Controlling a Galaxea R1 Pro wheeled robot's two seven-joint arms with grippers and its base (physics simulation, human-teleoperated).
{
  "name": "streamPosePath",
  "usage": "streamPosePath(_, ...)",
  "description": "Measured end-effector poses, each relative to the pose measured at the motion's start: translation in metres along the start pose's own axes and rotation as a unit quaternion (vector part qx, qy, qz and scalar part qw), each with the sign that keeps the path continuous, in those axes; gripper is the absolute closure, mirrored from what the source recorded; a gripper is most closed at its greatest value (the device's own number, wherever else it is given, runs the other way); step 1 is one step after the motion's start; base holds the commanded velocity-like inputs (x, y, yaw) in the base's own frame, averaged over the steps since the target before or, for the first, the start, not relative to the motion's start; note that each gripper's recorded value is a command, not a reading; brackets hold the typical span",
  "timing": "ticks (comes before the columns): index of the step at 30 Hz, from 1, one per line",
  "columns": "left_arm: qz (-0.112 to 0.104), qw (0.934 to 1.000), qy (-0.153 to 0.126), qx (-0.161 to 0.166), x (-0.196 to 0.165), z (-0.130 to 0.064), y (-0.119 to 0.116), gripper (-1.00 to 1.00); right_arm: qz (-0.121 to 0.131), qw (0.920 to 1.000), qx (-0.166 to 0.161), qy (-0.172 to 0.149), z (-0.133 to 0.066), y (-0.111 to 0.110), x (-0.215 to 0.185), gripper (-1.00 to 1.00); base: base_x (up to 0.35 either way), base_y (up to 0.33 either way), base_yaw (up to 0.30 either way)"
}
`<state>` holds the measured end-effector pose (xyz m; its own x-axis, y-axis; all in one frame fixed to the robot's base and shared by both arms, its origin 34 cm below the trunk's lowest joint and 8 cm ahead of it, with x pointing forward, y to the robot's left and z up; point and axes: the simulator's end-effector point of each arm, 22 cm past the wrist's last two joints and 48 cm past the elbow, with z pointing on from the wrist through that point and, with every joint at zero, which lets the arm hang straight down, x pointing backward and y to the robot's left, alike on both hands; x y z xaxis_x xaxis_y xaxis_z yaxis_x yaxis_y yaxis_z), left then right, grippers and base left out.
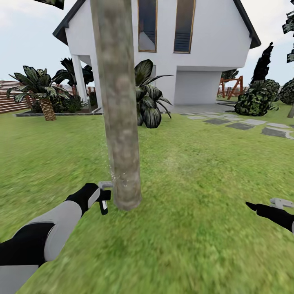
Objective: In the garden, pick up the pesticide atomizer on the floor and spray pesticide onto both trees until each tree trunk is fully covered.
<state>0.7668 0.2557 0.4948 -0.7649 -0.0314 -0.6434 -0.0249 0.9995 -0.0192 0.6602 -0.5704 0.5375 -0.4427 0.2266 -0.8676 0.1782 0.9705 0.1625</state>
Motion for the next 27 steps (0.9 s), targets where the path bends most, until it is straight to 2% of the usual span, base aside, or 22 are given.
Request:
streamPosePath(1, 0.002, 0.9999, -0.016, -0.001, -0.015, -0.005, 0.000, 1.00, 0.000, 1.0000, 0.000, 0.000, 0.000, 0.000, 0.000, -1.00, 0.014, -0.025, 0.022)
streamPosePath(4, 0.003, 0.9994, -0.033, -0.006, -0.033, -0.012, 0.004, 1.00, 0.000, 1.0000, 0.000, 0.000, 0.000, 0.000, 0.000, -1.00, 0.005, -0.008, 0.007)
streamPosePath(6, 0.003, 0.9999, -0.013, -0.007, -0.045, -0.027, 0.006, 1.00, 0.001, 1.0000, 0.000, -0.001, 0.000, -0.001, 0.000, -1.00, 0.000, -0.001, 0.000)
streamPosePath(8, 0.002, 0.9999, -0.009, -0.007, -0.059, -0.042, 0.005, 1.00, 0.000, 1.0000, 0.001, -0.001, -0.001, -0.002, -0.001, -1.00, 0.000, 0.000, 0.000)
streamPosePath(11, 0.003, 1.0000, -0.002, -0.007, -0.066, -0.051, 0.005, 1.00, 0.000, 1.0000, 0.002, -0.001, -0.001, -0.003, -0.001, -1.00, 0.000, 0.000, 0.000)
streamPosePath(13, 0.004, 0.9996, 0.026, -0.007, -0.060, -0.058, 0.005, 1.00, -0.001, 1.0000, 0.002, -0.001, -0.001, -0.003, -0.002, -1.00, 0.000, 0.000, 0.000)
streamPosePath(15, 0.007, 0.9994, 0.032, -0.009, -0.061, -0.062, 0.005, 1.00, -0.001, 1.0000, 0.002, -0.001, -0.001, -0.003, -0.002, -1.00, 0.000, 0.000, -0.068)
streamPosePath(19, 0.042, 0.9981, 0.035, -0.029, -0.060, -0.063, 0.008, 1.00, 0.000, 1.0000, 0.002, -0.001, -0.001, -0.003, -0.002, -1.00, 0.000, 0.000, -0.184)
streamPosePath(21, 0.072, 0.9951, 0.033, -0.060, -0.062, -0.065, 0.018, 1.00, 0.000, 1.0000, 0.002, -0.001, -0.001, -0.003, -0.002, -1.00, 0.000, 0.000, -0.024)
streamPosePath(22, 0.080, 0.9939, 0.033, -0.069, -0.063, -0.065, 0.022, 1.00, 0.000, 1.0000, 0.002, -0.001, -0.002, -0.003, -0.002, -1.00, 0.000, 0.000, -0.008)
streamPosePath(27, 0.090, 0.9922, 0.025, -0.082, -0.069, -0.068, 0.026, 1.00, 0.000, 1.0000, 0.002, -0.001, -0.002, -0.003, -0.002, -1.00, 0.000, 0.000, -0.001)
